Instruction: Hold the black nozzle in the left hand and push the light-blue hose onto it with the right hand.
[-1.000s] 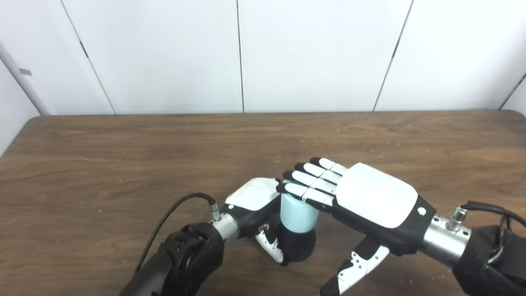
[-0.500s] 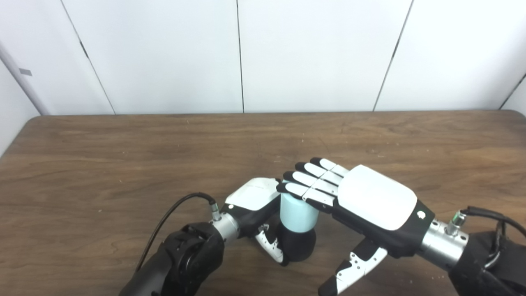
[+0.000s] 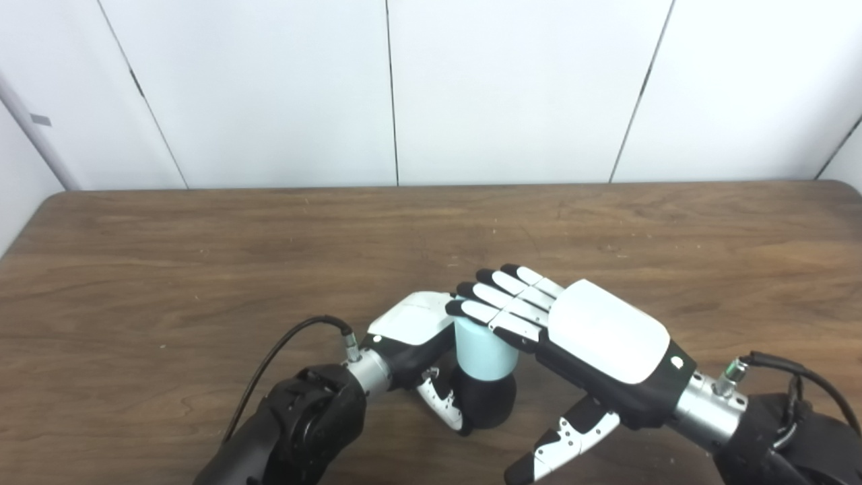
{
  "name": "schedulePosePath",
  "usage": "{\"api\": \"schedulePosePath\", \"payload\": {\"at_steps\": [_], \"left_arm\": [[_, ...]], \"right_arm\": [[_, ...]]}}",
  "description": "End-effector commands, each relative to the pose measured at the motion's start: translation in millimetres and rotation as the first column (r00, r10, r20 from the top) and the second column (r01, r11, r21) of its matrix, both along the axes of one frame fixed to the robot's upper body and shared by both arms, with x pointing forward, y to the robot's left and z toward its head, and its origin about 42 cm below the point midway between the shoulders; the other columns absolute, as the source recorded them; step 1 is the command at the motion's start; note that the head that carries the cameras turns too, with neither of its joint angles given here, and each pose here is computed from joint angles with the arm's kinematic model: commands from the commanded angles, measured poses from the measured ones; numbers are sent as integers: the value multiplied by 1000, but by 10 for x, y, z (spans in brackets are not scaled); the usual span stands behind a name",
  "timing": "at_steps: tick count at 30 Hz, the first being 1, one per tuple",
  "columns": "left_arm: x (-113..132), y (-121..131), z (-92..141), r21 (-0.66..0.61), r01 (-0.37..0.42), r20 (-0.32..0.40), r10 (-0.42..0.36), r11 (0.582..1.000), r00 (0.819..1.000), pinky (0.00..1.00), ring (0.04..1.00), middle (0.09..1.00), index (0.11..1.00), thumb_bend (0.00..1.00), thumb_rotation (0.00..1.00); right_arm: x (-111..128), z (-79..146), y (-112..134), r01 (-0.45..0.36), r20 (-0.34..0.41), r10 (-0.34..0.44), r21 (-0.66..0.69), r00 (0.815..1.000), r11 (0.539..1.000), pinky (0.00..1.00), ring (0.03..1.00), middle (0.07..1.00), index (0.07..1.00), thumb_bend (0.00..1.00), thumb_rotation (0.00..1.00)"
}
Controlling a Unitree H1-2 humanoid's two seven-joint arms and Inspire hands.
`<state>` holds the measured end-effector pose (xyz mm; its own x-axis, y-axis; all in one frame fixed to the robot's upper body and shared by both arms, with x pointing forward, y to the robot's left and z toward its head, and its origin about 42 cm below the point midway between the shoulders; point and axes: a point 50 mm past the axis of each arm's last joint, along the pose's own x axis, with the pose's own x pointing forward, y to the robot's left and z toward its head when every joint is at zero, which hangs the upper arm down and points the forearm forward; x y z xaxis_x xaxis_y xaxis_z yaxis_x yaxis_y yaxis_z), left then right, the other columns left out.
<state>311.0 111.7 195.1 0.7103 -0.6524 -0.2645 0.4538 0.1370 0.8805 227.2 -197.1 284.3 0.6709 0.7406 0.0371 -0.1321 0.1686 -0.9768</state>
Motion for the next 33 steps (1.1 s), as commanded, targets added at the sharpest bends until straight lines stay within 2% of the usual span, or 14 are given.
{"api": "schedulePosePath", "payload": {"at_steps": [1, 17, 33], "left_arm": [[-156, 81, -422, 129, 42, -223, -12, 991, 975, 1000, 777, 544, 435, 513, 0], [-176, 97, -418, 112, 34, -225, -8, 993, 974, 1000, 771, 545, 435, 512, 0], [-186, 125, -408, 112, 30, -233, -3, 993, 973, 1000, 773, 542, 437, 513, 0]], "right_arm": [[-12, -185, -26, -28, -105, 19, -88, 994, 996, 1000, 979, 948, 942, 611, 843], [-60, -329, -58, -27, -166, 9, -108, 986, 994, 993, 974, 954, 943, 609, 843], [-79, -387, -103, 3, -177, -20, -95, 984, 995, 989, 975, 957, 947, 611, 843]]}}
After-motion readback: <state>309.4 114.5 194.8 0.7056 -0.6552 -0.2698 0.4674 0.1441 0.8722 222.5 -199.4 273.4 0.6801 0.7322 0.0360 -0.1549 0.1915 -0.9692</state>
